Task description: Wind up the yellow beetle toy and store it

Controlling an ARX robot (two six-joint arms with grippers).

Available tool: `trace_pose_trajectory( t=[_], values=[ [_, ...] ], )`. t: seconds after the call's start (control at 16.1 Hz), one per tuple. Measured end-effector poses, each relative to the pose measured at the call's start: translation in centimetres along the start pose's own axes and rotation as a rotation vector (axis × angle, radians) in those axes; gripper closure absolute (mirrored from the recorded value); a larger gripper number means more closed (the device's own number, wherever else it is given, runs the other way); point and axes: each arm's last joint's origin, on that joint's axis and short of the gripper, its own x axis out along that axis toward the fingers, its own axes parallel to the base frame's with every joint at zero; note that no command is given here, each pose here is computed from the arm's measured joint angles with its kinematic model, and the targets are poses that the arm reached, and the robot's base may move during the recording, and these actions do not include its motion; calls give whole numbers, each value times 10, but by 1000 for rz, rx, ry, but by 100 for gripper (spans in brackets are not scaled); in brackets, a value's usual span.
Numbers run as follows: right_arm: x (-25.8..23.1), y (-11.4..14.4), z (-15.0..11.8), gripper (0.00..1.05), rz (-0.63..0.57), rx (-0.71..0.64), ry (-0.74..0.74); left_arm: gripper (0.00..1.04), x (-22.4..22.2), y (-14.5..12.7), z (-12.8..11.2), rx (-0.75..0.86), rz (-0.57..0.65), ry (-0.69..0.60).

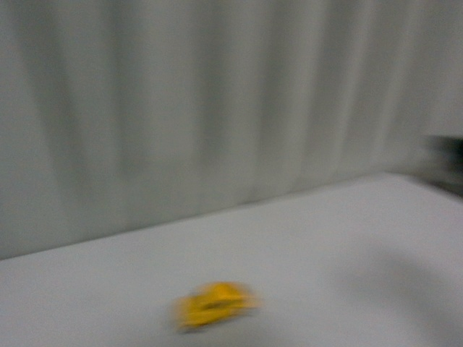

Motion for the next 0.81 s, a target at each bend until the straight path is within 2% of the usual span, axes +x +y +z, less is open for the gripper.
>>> trace_pose_trajectory(
  t=[0.06, 0.19, 0.37, 0.43, 0.56, 0.68, 0.81],
  values=[
    [14, -6, 6, 7, -1, -24, -19, 7, 0, 0, 0, 0, -3, 1],
    [62, -10, 3, 7, 76, -74, 22, 7, 0, 0, 0, 0, -3, 0],
    [132, 27, 1, 7, 345, -191, 49, 7, 0, 0, 0, 0, -3, 0],
    [158, 45, -3, 7, 436, -291, 21, 7, 0, 0, 0, 0, -3, 0],
    [191, 64, -24, 7, 632, -411, 81, 7, 0, 0, 0, 0, -3, 0],
    [213, 69, -43, 7, 798, -496, 153, 7, 0, 0, 0, 0, -3, 0],
    [228, 71, -40, 7, 966, -567, 189, 7, 0, 0, 0, 0, -3, 0]
  ],
)
